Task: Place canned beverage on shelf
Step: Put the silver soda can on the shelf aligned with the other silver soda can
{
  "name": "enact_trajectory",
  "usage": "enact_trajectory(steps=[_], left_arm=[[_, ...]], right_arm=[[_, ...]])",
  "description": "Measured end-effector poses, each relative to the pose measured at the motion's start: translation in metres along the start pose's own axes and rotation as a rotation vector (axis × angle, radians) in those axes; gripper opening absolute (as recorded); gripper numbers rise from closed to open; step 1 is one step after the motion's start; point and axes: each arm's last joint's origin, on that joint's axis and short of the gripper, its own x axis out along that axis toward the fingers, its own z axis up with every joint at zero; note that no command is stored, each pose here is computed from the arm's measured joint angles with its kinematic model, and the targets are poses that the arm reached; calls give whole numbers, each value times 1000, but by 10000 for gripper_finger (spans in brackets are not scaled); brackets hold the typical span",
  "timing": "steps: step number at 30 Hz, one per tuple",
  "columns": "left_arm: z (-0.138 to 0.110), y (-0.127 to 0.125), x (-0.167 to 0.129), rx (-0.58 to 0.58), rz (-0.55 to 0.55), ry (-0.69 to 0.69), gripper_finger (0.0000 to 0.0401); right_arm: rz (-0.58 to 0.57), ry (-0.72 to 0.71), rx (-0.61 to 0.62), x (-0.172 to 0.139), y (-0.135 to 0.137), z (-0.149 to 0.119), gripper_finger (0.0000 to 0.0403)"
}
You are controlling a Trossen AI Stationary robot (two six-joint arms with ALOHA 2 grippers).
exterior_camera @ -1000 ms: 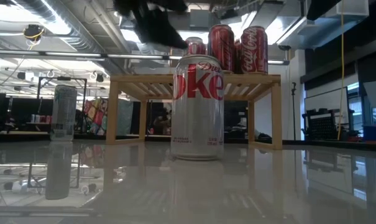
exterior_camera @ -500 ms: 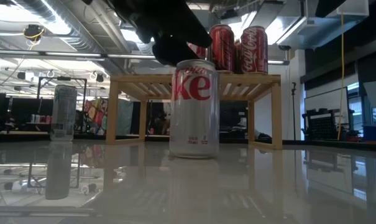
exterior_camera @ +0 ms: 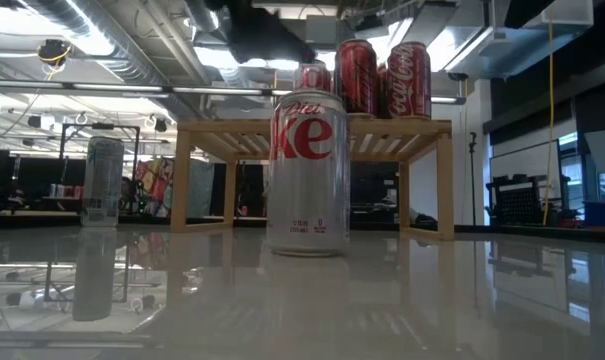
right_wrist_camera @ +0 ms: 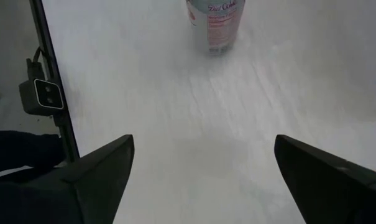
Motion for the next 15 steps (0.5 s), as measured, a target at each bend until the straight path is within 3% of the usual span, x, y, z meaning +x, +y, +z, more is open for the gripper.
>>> enact_trajectory(steps=[5, 9, 15], left_arm=[[-8, 12, -24, 28, 118, 142, 396], [-24, 12, -25, 120, 101, 260, 396], [-65, 25, -8, 114, 86, 236, 396]], right_arm=[[-42, -95, -1, 6, 4, 5, 376], [-108, -127, 3, 26, 4, 14, 376], [-168, -115, 25, 72, 1, 33, 376]])
